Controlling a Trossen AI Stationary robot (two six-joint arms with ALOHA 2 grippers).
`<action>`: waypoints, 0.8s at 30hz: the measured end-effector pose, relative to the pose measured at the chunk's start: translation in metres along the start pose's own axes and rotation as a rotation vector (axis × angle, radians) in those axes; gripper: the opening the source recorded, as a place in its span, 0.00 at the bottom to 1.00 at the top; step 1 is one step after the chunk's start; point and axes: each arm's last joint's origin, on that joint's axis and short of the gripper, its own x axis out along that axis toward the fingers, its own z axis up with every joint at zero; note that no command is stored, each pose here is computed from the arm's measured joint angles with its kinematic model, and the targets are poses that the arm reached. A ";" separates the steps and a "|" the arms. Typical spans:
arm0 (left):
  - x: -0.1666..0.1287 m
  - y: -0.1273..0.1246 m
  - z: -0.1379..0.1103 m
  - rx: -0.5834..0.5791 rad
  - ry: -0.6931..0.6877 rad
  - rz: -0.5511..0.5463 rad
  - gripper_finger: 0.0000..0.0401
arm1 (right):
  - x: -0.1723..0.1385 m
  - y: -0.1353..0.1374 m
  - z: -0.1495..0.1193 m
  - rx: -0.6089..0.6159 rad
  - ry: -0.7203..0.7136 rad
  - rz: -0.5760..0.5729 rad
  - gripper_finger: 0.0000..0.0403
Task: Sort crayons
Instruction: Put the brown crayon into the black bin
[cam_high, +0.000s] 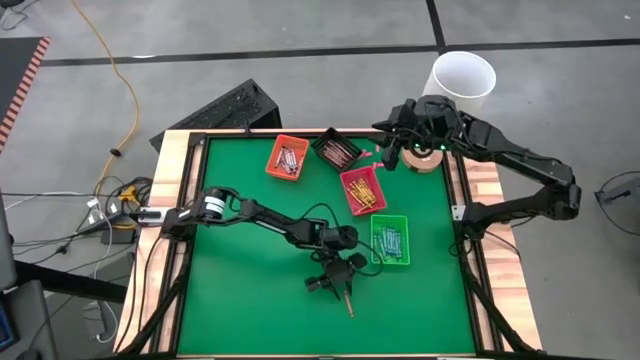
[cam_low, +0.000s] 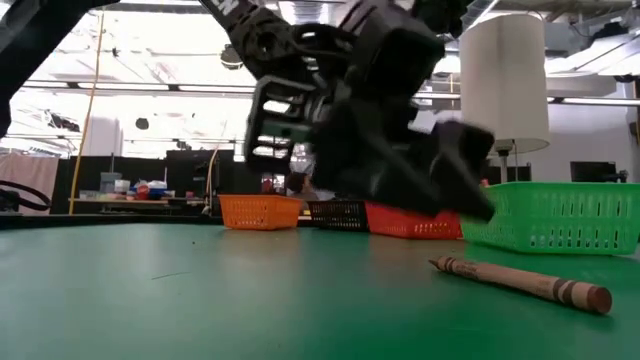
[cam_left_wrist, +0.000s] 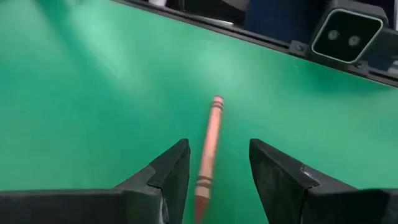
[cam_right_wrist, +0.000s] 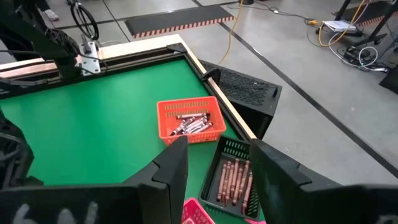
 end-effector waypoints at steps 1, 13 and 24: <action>0.000 0.000 -0.001 -0.007 0.002 -0.004 0.39 | 0.000 0.001 0.000 -0.002 0.000 0.004 0.41; 0.011 0.003 -0.016 0.045 -0.005 0.037 0.39 | 0.000 0.010 0.000 -0.018 -0.002 0.046 0.41; 0.012 0.003 -0.025 0.012 0.046 0.045 0.33 | -0.001 0.018 0.002 -0.035 -0.017 0.079 0.41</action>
